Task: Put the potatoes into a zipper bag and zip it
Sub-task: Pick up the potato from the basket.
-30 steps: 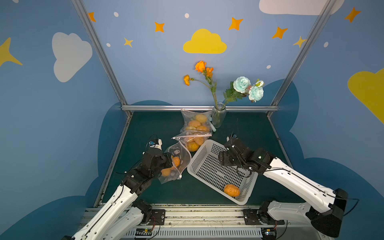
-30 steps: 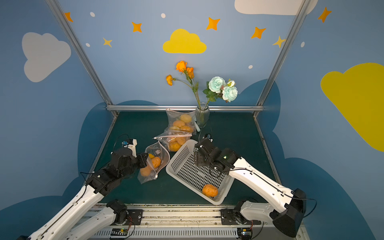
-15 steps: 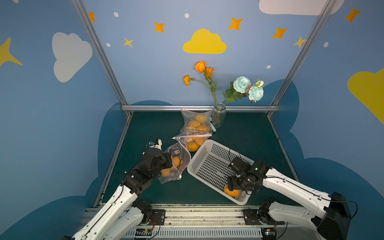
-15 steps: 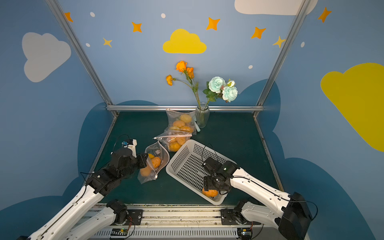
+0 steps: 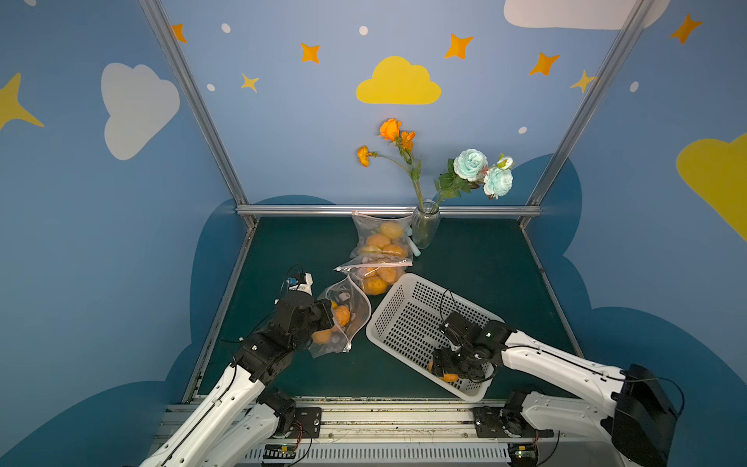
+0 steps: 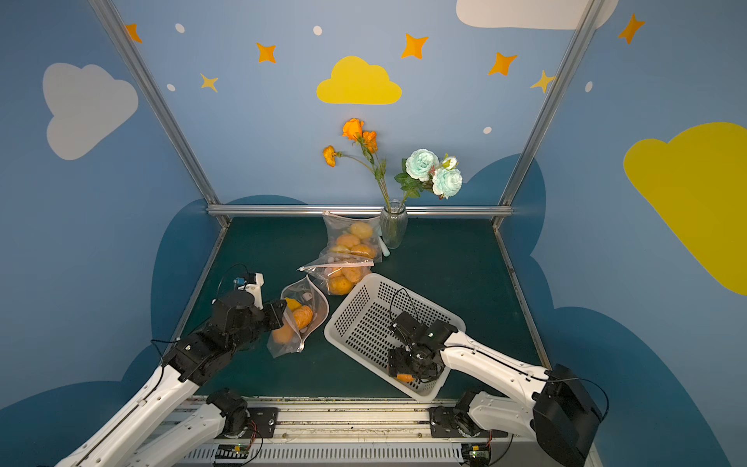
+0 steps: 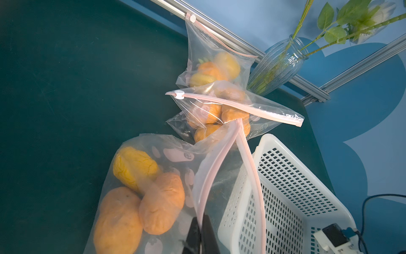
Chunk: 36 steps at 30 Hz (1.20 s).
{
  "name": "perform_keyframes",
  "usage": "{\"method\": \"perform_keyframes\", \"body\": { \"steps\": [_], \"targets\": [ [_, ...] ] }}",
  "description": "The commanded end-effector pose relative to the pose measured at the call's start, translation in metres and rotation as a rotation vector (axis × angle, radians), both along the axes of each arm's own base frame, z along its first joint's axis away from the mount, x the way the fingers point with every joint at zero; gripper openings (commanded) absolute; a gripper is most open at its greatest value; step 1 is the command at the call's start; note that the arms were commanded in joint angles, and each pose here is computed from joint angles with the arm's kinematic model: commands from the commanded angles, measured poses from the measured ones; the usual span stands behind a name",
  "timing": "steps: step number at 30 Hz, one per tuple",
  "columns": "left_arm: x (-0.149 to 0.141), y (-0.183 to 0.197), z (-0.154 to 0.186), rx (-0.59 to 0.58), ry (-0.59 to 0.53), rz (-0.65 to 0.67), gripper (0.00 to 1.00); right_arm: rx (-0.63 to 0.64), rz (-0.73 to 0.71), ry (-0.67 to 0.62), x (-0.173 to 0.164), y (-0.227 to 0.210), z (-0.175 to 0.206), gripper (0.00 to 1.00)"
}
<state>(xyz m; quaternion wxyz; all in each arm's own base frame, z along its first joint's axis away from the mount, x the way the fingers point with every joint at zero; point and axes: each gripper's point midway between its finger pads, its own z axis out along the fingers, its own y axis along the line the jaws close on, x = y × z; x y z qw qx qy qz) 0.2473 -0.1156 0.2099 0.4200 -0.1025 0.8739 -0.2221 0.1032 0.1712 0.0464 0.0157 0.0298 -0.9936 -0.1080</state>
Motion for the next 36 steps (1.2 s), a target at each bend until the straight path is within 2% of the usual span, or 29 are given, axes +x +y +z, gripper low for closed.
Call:
{"method": "perform_keyframes", "body": {
  "steps": [1,8,18,23,32,36],
  "targets": [
    [-0.002,-0.001,-0.003,0.003,0.011,-0.008,0.03,-0.023,-0.001,0.034,-0.002,0.002,-0.013,0.89],
    [-0.001,0.0,-0.003,0.006,0.01,-0.005,0.03,-0.079,0.026,0.023,0.005,0.0,-0.021,0.89],
    [-0.002,-0.001,-0.003,0.003,0.009,-0.009,0.03,-0.049,0.016,-0.037,0.014,0.002,-0.006,0.67],
    [-0.003,-0.001,-0.003,0.0,0.011,-0.01,0.03,-0.022,0.001,-0.077,0.016,0.0,0.003,0.51],
    [-0.003,-0.001,-0.002,-0.003,0.007,-0.011,0.03,-0.013,-0.034,-0.139,0.023,-0.008,0.008,0.42],
    [-0.003,-0.002,-0.003,-0.003,0.009,-0.014,0.03,0.045,-0.07,-0.198,0.036,0.003,0.014,0.38]
  ]
}}
